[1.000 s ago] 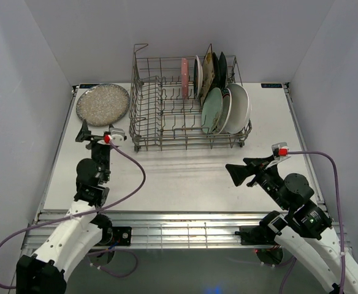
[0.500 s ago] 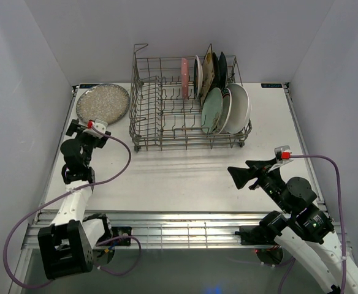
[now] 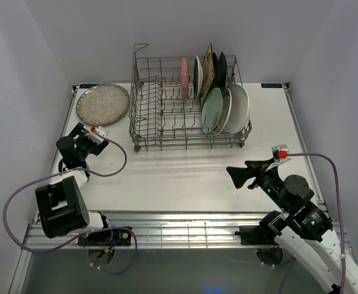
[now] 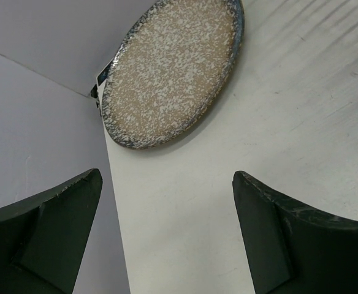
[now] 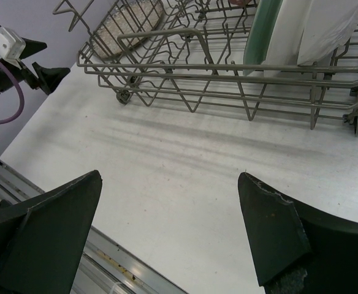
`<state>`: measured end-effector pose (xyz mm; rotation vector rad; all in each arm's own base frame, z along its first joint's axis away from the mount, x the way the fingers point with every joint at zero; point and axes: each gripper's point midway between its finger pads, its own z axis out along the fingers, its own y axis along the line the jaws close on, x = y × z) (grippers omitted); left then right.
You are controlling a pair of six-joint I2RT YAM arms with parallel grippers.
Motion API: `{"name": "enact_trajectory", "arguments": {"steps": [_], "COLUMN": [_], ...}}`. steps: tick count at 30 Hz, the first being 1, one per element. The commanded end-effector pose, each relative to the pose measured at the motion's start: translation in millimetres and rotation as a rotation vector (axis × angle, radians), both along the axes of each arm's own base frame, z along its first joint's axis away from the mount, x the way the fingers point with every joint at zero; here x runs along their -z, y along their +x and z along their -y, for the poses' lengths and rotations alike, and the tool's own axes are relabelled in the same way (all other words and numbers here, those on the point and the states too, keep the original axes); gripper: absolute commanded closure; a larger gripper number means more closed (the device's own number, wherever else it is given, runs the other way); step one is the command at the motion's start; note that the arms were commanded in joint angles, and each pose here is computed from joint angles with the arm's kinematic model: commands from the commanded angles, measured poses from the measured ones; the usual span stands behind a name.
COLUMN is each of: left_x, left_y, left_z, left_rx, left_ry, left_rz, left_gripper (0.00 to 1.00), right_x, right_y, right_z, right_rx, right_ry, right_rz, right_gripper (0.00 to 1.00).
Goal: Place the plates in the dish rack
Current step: Pick up the plate from the corner of the board.
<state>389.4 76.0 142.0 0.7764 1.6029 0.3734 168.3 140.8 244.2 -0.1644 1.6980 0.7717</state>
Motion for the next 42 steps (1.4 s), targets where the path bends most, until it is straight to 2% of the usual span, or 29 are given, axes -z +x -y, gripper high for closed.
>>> {"name": "enact_trajectory", "arguments": {"steps": [1, 7, 14, 19, 30, 42], "left_x": [-15.7, 5.2, 29.4, 53.1, 83.5, 107.6], "left_y": [15.3, 37.7, 55.6, 64.9, 93.8, 112.5], "left_z": [4.9, -1.9, 4.4, 4.9, -16.5, -11.6], "left_rx": [0.101, 0.127, 0.244, 0.315, 0.301, 0.324], "left_ry": [0.117, 0.139, 0.210, 0.261, 0.342, 0.412], "left_rz": [0.100, 0.061, 0.045, -0.023, -0.067, -0.103], "left_gripper": [0.02, 0.02, 0.02, 0.02, 0.02, 0.02], "right_x": [-16.8, -14.6, -10.4, -10.4, -6.4, -5.2], "right_y": [1.4, 3.7, 5.3, 4.6, 5.8, 5.5], "right_z": [-2.8, -5.6, -7.6, -7.8, -9.7, -11.6], "right_rx": [-0.009, -0.014, -0.017, -0.020, -0.023, -0.030], "right_ry": [0.015, 0.010, 0.001, 0.003, 0.007, 0.014], "right_rz": [0.033, 0.029, 0.017, 0.017, 0.012, 0.009], "right_gripper": [0.03, 0.03, 0.03, 0.03, 0.03, 0.03]}}
